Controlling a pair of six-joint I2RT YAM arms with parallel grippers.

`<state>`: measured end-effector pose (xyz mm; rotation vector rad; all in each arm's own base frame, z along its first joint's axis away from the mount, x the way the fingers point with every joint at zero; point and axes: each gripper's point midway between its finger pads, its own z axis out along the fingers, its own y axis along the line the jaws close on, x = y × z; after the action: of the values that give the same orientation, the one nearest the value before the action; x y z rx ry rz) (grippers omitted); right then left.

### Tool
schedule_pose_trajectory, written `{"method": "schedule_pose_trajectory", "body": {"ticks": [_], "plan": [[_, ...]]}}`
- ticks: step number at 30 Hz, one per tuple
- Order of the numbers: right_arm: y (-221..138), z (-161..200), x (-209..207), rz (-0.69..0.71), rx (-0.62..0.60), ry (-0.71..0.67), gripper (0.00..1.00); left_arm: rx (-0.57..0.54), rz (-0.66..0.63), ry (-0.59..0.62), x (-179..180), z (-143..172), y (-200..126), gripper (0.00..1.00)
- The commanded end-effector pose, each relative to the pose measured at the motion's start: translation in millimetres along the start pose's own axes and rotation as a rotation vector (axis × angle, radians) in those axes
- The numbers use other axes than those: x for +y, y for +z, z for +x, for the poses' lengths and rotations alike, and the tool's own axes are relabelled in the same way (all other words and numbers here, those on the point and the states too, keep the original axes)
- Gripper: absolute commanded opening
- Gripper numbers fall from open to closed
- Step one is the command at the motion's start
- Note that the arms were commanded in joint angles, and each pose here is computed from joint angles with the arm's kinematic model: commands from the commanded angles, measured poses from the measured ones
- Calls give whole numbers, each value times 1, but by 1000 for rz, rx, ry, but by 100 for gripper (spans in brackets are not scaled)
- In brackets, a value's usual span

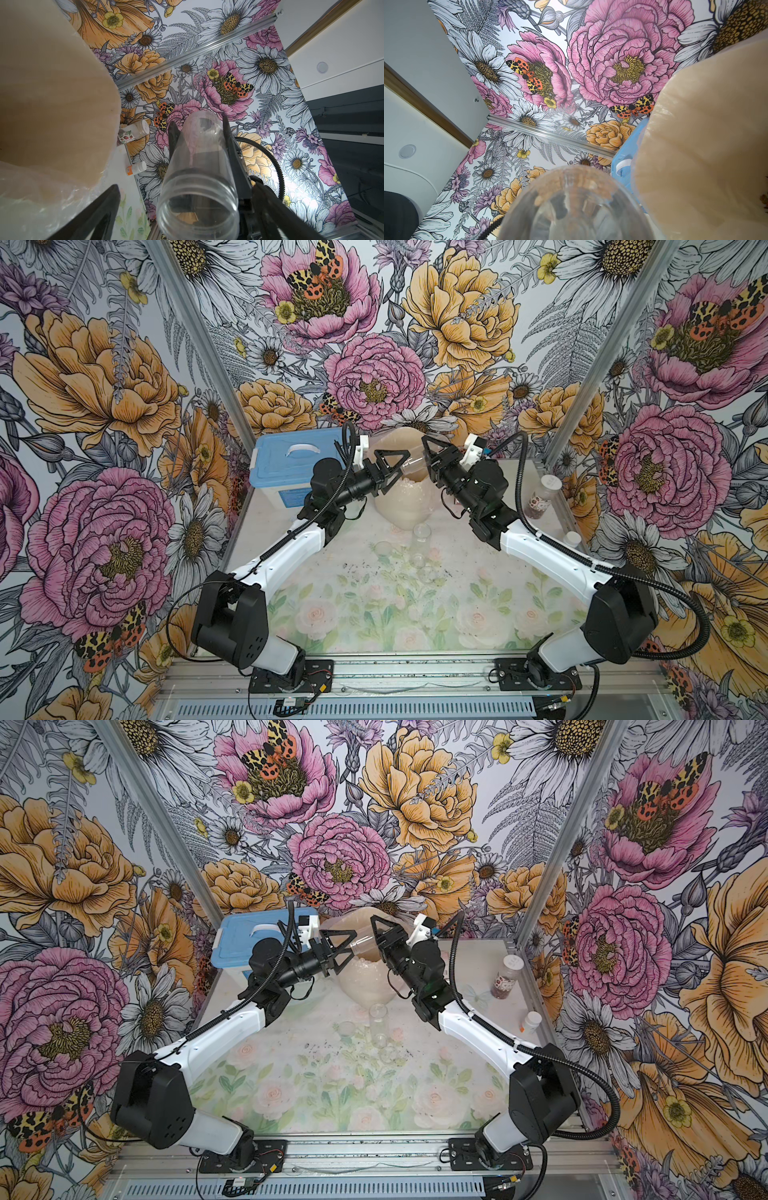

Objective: Empty the moldy dried flower tea in the jars
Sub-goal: Place the jar at the center of the board.

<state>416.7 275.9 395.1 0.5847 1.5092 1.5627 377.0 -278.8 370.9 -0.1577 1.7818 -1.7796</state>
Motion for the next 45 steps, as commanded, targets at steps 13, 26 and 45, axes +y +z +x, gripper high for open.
{"method": "schedule_pose_trajectory", "body": {"ticks": [13,26,45], "plan": [[10,15,-6,-19,26,38,0,5,62,-40,-9,-3,10,77],[13,18,-7,-26,30,41,2,27,18,-38,1,0,12,51],[-9,2,-7,23,-28,-52,73,11,-150,161,-16,-8,-19,39]]}}
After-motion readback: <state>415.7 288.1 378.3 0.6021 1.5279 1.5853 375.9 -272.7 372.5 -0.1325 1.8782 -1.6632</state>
